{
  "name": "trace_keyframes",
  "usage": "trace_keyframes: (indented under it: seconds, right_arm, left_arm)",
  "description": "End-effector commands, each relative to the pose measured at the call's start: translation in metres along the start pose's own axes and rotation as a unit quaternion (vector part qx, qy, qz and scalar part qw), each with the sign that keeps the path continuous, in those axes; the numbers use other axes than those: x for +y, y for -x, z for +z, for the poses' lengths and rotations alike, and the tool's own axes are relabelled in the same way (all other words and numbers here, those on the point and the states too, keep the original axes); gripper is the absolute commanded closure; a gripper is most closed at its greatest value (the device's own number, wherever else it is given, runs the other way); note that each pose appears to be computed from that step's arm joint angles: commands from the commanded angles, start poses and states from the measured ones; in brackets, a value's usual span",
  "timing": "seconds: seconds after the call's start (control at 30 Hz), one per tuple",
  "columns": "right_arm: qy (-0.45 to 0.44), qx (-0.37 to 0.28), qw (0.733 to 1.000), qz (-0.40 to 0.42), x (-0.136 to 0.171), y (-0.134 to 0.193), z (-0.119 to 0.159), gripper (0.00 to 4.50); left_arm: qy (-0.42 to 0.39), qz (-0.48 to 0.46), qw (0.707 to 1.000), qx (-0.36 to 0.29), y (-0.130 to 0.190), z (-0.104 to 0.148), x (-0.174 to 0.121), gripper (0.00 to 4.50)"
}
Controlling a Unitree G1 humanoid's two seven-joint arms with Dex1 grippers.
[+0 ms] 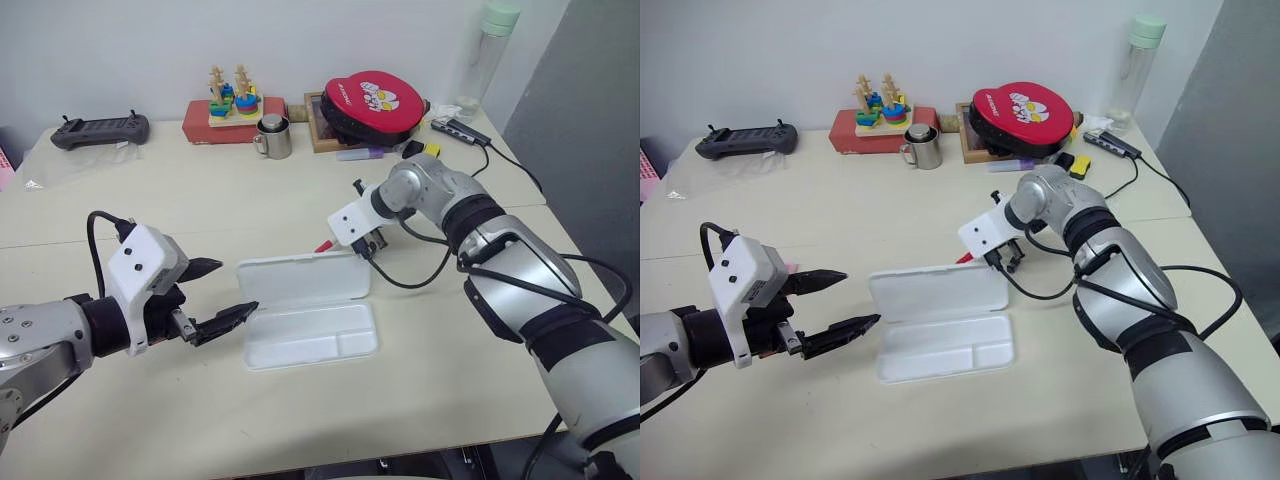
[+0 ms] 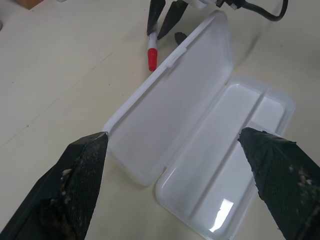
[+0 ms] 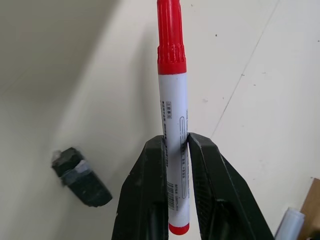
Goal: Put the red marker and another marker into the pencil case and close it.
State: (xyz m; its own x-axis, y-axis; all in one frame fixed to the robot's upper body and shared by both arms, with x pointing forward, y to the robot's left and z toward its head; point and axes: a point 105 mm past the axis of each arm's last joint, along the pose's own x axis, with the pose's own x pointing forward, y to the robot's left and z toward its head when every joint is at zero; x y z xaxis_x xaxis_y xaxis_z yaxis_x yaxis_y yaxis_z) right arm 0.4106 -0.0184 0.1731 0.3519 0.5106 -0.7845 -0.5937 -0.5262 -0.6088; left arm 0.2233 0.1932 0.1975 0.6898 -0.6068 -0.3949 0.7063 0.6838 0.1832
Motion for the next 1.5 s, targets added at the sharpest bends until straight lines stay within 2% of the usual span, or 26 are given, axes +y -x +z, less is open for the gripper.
trace_keyframes:
  seconds: [0.03,0.4,0.53,0.7,0.87,1.03,1.2,1.3,1.5]
  right_arm:
    - [0.016,-0.015,0.999,-0.045,-0.028,0.028,0.009,4.19]
    - [0.001,-0.059,0.994,-0.088,-0.049,0.072,0.013,4.19]
    - [-0.022,-0.080,0.988,-0.131,-0.061,0.107,0.010,4.19]
    - [-0.023,-0.091,0.985,-0.147,-0.061,0.136,0.006,4.19]
    - [-0.032,-0.117,0.983,-0.135,-0.055,0.152,0.012,4.19]
    - [-0.046,-0.169,0.982,-0.076,-0.020,0.155,0.031,4.19]
    - [-0.118,-0.228,0.966,-0.016,0.016,0.153,0.055,4.19]
    - [-0.149,-0.242,0.959,0.008,0.031,0.149,0.062,4.19]
    - [-0.257,-0.290,0.921,0.049,0.055,0.138,0.090,4.19]
  left_arm:
    - [-0.009,-0.002,1.000,-0.013,-0.001,0.005,0.000,0.00]
    - [-0.002,-0.023,1.000,-0.008,0.007,0.005,-0.004,0.00]
    - [0.004,-0.047,0.999,0.016,0.015,-0.003,-0.012,0.00]
    - [0.005,-0.066,0.997,0.039,0.023,-0.011,-0.019,0.00]
    - [0.003,-0.071,0.996,0.048,0.026,-0.015,-0.021,0.00]
    - [0.002,-0.072,0.996,0.046,0.024,-0.014,-0.020,0.00]
    - [-0.002,-0.074,0.996,0.051,0.023,-0.016,-0.020,0.00]
    - [-0.002,-0.072,0.996,0.051,0.022,-0.017,-0.019,0.00]
    - [-0.003,-0.066,0.996,0.057,0.019,-0.021,-0.018,0.00]
